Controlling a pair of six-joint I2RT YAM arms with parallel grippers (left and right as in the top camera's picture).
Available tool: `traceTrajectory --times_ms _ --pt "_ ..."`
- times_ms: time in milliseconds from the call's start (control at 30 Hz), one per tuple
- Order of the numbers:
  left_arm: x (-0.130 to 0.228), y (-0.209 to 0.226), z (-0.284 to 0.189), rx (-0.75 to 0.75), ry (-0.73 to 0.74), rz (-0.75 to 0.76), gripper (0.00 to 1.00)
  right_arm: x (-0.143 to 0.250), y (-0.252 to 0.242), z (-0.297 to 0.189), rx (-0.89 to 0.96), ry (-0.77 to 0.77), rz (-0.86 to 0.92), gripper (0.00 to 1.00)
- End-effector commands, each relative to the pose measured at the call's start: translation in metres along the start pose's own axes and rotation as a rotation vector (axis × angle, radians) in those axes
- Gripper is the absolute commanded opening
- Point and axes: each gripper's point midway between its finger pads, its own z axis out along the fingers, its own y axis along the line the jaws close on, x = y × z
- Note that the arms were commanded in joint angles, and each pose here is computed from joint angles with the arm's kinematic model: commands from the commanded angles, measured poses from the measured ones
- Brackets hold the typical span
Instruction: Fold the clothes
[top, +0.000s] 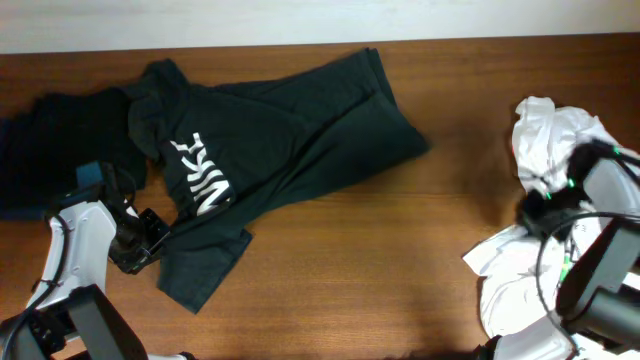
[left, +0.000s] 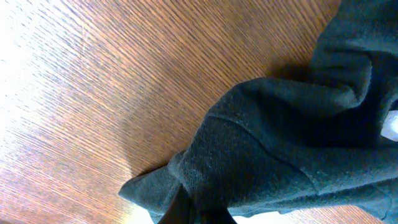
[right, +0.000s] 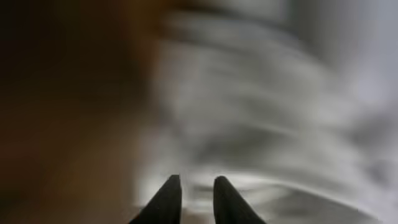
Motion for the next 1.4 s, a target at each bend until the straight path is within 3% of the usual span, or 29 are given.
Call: traceTrajectory --times_ms 0,33,100,133,233,300,500,733,833,900,967,1000,1033,1067,1200,1267,1367 --pt "0.006 0.005 -0.003 -0.013 0.017 0.015 0.0 0.007 0.138 -0.048 -0.305 -0.133 -0.481 0.41" --pt "0.012 0.012 -0.003 -0.051 0.037 0.012 0.0 0.011 0.165 -0.049 -0.317 -0.172 -0.568 0.5" --pt "0.014 0.036 -0.006 -0.18 0.03 -0.015 0.0 0.02 0.217 -0.045 -0.343 -0.255 -0.725 0.56" --pt "0.016 0.052 -0.01 -0.255 0.025 -0.093 0.0 0.015 0.244 -0.042 -0.297 -0.353 -0.702 0.6" --pt "0.009 0.058 -0.013 -0.248 -0.01 -0.163 0.0 0.021 0.309 -0.038 -0.364 -0.494 -0.795 0.71" --pt "0.003 0.053 -0.012 -0.224 -0.033 -0.164 0.0 0.014 0.343 -0.028 -0.405 -0.586 -0.846 0.72" --pt "-0.002 0.048 -0.011 -0.196 -0.05 -0.164 0.0 -0.046 0.372 0.039 -0.397 -0.737 -0.745 0.72" --pt "-0.003 0.047 -0.011 -0.193 -0.055 -0.164 0.0 -0.057 0.374 0.062 -0.391 -0.755 -0.739 0.56" --pt "-0.003 0.047 -0.011 -0.193 -0.055 -0.164 0.0 -0.055 0.375 0.062 -0.396 -0.751 -0.745 0.41" --pt "-0.003 0.047 -0.011 -0.193 -0.055 -0.164 0.0 -0.047 0.381 0.064 -0.401 -0.745 -0.762 0.36" --pt "-0.004 0.047 -0.011 -0.193 -0.056 -0.164 0.0 -0.042 0.383 0.066 -0.402 -0.742 -0.77 0.1" --pt "-0.004 0.047 -0.011 -0.193 -0.056 -0.164 0.0 -0.042 0.382 0.067 -0.397 -0.738 -0.769 0.04" --pt "-0.004 0.047 -0.011 -0.192 -0.056 -0.164 0.0 -0.042 0.38 0.068 -0.389 -0.728 -0.767 0.04" --pt "-0.004 0.047 -0.011 -0.192 -0.056 -0.164 0.0 -0.044 0.373 0.06 -0.375 -0.72 -0.754 0.04" --pt "-0.017 0.02 -0.012 -0.05 -0.082 -0.076 0.0 -0.037 0.318 -0.062 -0.317 -0.732 -0.683 0.04" --pt "-0.03 0.004 -0.028 0.019 -0.114 -0.022 0.0 -0.015 0.283 -0.104 -0.29 -0.712 -0.648 0.04" --pt "-0.046 -0.043 -0.086 0.238 -0.155 0.13 0.0 0.047 0.219 -0.142 -0.217 -0.604 -0.619 0.04"
